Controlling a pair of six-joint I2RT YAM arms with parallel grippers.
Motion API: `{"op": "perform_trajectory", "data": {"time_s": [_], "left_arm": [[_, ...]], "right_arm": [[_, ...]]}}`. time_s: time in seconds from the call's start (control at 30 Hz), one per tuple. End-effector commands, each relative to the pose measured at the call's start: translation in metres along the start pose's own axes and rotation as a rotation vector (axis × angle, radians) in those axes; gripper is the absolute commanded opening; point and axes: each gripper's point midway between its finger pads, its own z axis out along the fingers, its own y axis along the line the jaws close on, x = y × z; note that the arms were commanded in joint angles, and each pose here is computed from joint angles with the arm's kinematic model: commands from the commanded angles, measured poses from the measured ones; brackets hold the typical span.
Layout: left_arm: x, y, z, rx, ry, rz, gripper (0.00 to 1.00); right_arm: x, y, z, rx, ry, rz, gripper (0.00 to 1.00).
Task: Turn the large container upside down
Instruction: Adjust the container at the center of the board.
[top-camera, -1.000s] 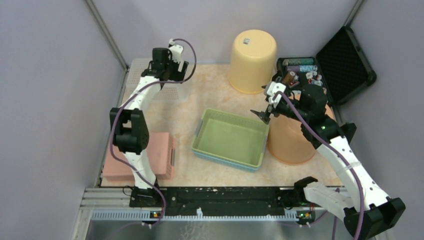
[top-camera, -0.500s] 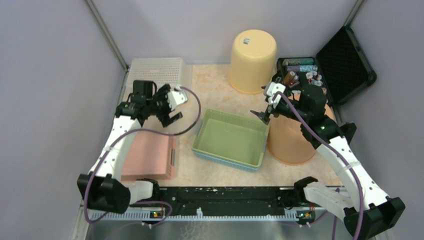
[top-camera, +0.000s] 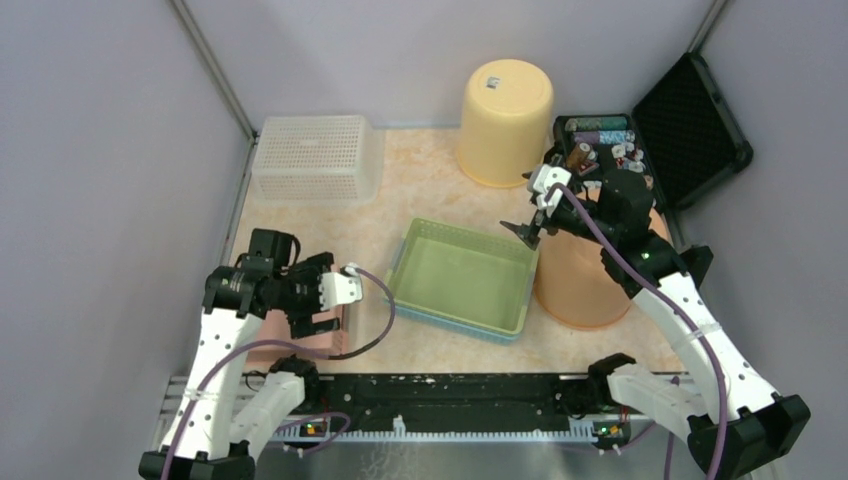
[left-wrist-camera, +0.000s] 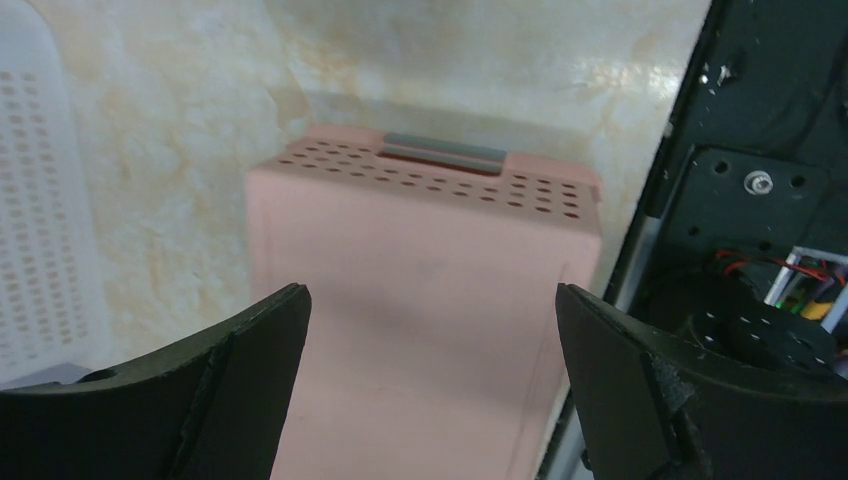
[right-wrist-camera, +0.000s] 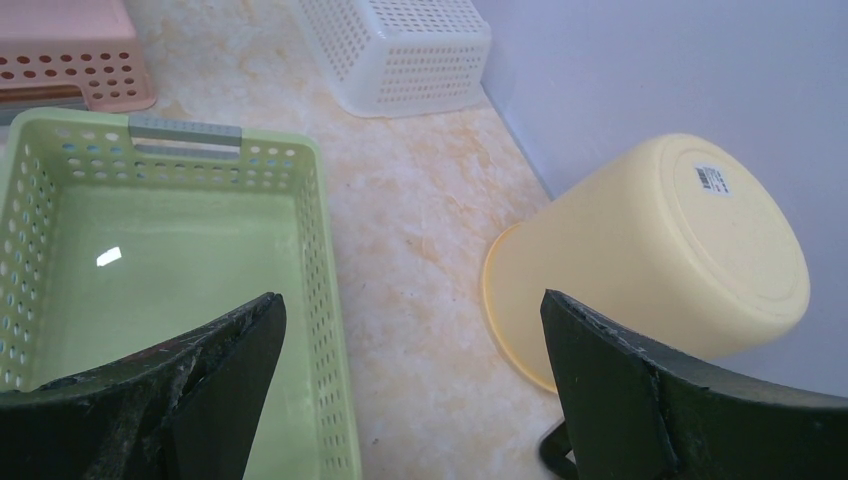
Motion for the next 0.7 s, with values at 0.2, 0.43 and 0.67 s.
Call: {"op": "perform_trajectory", "data": {"time_s": [0.2,0.43,0.67], "left_arm": [[0.048,-0.048,0.027,0.172,0.142,-0.021,0.99],[0.051,-0.056,0.041,0.244,0.127,-0.05,0.99],[0.07,-0.028,0.069,0.105,0.177,-0.078,0.99]], "right_arm": [[-0.007,-0.006,0.003,0.01,-0.034,-0.011,0.99],[-0.004,-0.007,0.004,0.014,-0.027,-0.009,0.99],[-0.002,-0.008,0.005,0.015,-0.022,-0.01,0.99]]}}
